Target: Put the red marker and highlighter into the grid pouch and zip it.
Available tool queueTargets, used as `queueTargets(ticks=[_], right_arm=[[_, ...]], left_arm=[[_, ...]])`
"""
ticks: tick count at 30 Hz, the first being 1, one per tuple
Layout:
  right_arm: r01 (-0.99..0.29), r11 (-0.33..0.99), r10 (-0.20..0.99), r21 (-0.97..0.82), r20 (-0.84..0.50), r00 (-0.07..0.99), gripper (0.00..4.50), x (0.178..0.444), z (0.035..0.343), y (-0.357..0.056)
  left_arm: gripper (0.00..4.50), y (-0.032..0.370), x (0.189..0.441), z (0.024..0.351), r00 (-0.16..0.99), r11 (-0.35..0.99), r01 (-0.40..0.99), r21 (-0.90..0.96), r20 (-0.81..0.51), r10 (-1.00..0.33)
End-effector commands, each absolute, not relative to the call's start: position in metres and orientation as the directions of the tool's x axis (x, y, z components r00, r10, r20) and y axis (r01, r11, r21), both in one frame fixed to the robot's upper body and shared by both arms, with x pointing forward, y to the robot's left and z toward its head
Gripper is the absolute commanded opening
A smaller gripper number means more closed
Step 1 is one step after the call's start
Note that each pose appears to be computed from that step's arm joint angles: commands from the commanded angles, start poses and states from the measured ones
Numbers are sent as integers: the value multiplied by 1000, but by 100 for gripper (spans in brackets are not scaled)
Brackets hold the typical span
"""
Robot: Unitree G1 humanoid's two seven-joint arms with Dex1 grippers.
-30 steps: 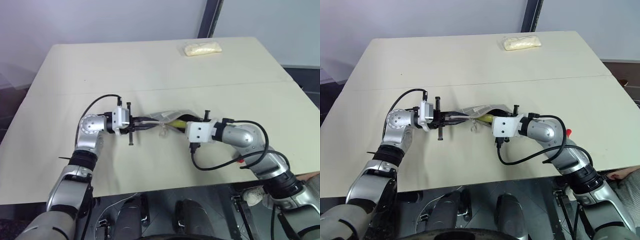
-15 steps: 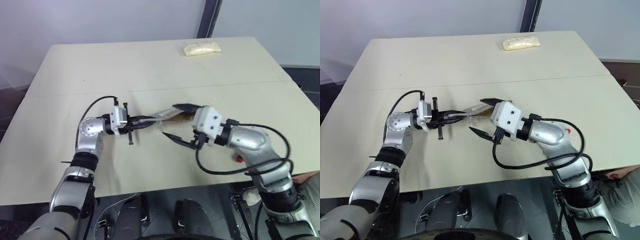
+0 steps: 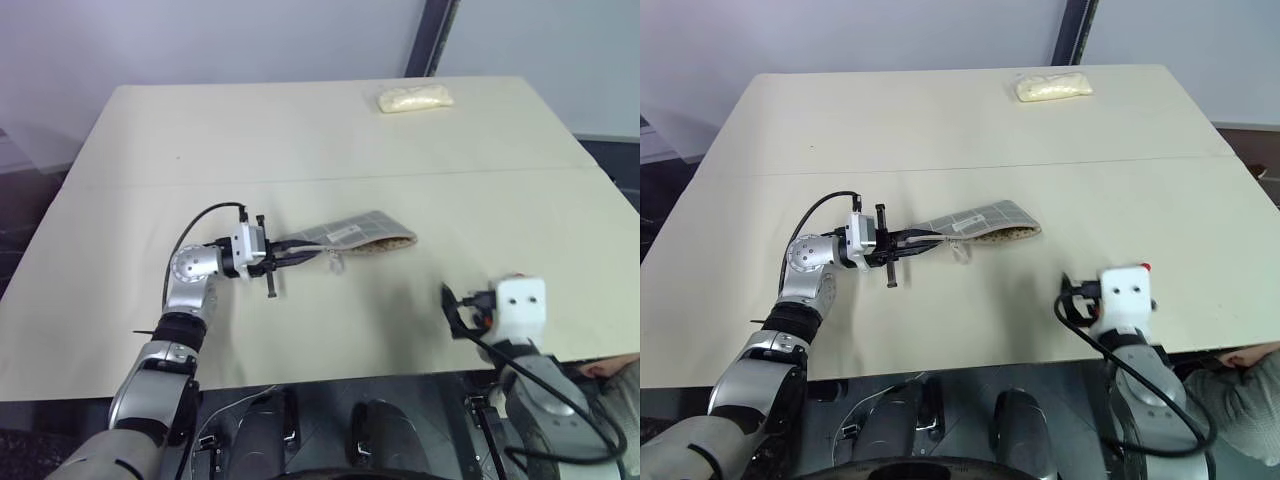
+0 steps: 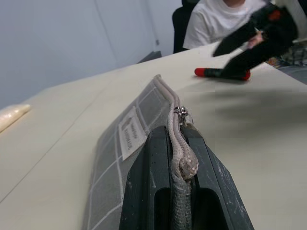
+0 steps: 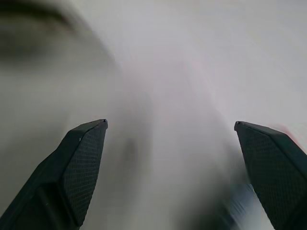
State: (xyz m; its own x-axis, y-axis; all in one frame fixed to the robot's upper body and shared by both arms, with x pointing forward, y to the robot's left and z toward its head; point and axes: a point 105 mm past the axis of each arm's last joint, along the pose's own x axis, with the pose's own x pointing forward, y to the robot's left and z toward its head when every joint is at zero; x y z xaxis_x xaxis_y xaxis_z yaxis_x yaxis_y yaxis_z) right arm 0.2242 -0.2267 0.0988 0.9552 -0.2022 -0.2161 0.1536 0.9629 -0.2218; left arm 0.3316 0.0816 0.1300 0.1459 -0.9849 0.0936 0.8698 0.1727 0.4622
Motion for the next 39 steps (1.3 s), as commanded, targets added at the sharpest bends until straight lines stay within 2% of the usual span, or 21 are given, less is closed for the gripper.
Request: queueTargets(ticks=[1,6,13,16,20,22,23,25,26,28,33,35,39], right_arm=[[244,940,-294,-238,-206,933,441,206,102,-229],[316,947,-321,-64,-269,908,441,204,87,-223],[419,907,-385,30,-341,857,441,214,66,-237],[451,890,-404,59,-355,843,352,215,62,-245],[425,903,-382,66,-330,863,150,225,67,-249],[371,925,-339,76,-271,901,46,237,80,-247],[282,956,-259,77,-227,939,42,247,90,-237],[25,998,-21,50,-95,995,42,262,117,-207],[-101,995,101,1,-44,994,42,262,129,-192],[-252,956,253,-151,-11,967,42,257,137,-177],[-458,783,470,-420,-82,879,42,243,129,-164],[-499,704,505,-505,-139,852,42,239,120,-166],[-505,652,514,-565,-160,842,42,237,117,-178]], left_arm=[[0,80,332,135,124,155,859,488,95,-988],[0,77,333,136,115,147,859,491,95,-989],[0,80,333,137,122,151,851,503,92,-988],[0,81,332,137,126,154,844,514,88,-988],[0,83,332,140,135,167,840,516,98,-986],[0,83,332,140,139,171,840,515,100,-985],[0,83,332,140,141,172,840,514,100,-985],[0,82,333,139,143,173,840,514,98,-985],[0,82,333,139,144,173,840,515,97,-985],[0,82,333,139,145,174,839,515,97,-985],[0,80,333,140,144,174,838,518,98,-985],[0,80,334,140,145,175,837,518,98,-985],[0,81,334,141,152,180,832,524,97,-984]])
